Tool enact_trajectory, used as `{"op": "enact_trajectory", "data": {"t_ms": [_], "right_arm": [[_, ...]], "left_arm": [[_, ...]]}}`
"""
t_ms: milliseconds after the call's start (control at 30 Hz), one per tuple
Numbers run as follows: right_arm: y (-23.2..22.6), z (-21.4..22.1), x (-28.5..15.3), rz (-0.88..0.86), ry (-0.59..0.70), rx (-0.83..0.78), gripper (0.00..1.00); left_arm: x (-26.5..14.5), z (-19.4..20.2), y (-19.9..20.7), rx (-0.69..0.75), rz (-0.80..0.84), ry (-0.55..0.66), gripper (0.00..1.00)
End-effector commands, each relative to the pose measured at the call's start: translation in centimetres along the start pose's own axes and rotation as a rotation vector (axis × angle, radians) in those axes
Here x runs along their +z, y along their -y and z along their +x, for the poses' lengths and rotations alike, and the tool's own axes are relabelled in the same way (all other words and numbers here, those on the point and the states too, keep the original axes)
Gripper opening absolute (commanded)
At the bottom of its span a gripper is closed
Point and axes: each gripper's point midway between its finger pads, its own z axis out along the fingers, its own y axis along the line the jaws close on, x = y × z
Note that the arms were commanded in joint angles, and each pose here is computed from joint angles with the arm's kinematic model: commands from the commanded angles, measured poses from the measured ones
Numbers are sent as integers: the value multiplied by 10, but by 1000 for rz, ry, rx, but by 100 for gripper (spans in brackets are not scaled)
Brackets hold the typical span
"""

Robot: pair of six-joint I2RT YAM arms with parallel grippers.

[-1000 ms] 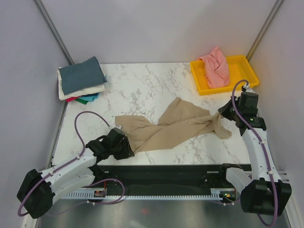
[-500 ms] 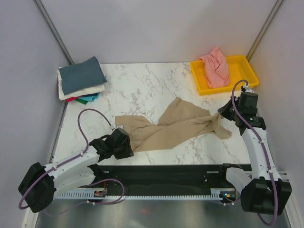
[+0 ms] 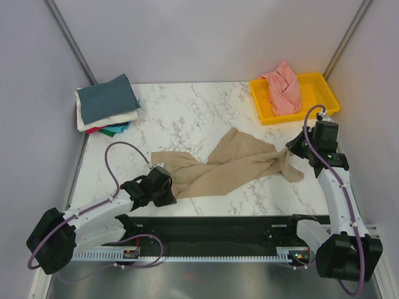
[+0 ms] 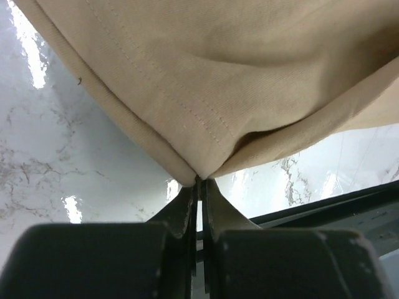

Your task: Fold and stack the t-shirts

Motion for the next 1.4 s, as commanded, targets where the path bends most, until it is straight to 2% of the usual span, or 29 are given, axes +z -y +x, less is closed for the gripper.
{"op": "enact_trajectory", "data": {"t_ms": [0,167,200,333,533,667,700,867,900,933,1000,1033,1167,1267,1367], "right_arm": [[-3,-8,1,-19,37,-18,0],[-8,-11,-5,-39,52,-13,0],[-11,-12,-8,-47,54,-8,0],[-27,-29,-28,-91,108,-2,0],[-51,-61,-72,-132,189,-18,0],[-71,-92,-118,-170,299,-27,0],[-76,-98,-128,-183,327,-28,0],[-102,-141,-224,-253,596,-24,0],[-104,-146,-241,-262,643,-19,0],[-107,-155,-278,-271,746,-12,0],[-105,-161,-316,-266,845,6,0],[-106,-163,-354,-282,939,16,0],[-94,-161,-442,-284,1159,62,0],[-94,-157,-499,-343,1289,37,0],[-97,-164,-535,-393,1389,-13,0]], "left_arm": [[-6,-7,17,-4,68,25,2],[-42,-17,38,-12,160,54,2],[-61,-30,54,-9,210,92,2],[-108,-52,71,31,228,144,2],[-169,-77,86,101,242,217,2],[-208,-101,86,149,211,328,2],[-230,-110,92,159,234,373,2],[-311,-142,108,228,336,586,2],[-337,-149,111,229,377,650,2],[-353,-153,111,246,393,698,2],[-397,-161,107,228,445,822,2],[-418,-165,109,242,485,892,2],[-500,-161,102,286,630,1099,2],[-543,-160,92,331,642,1211,2],[-560,-169,84,341,582,1288,2]]}}
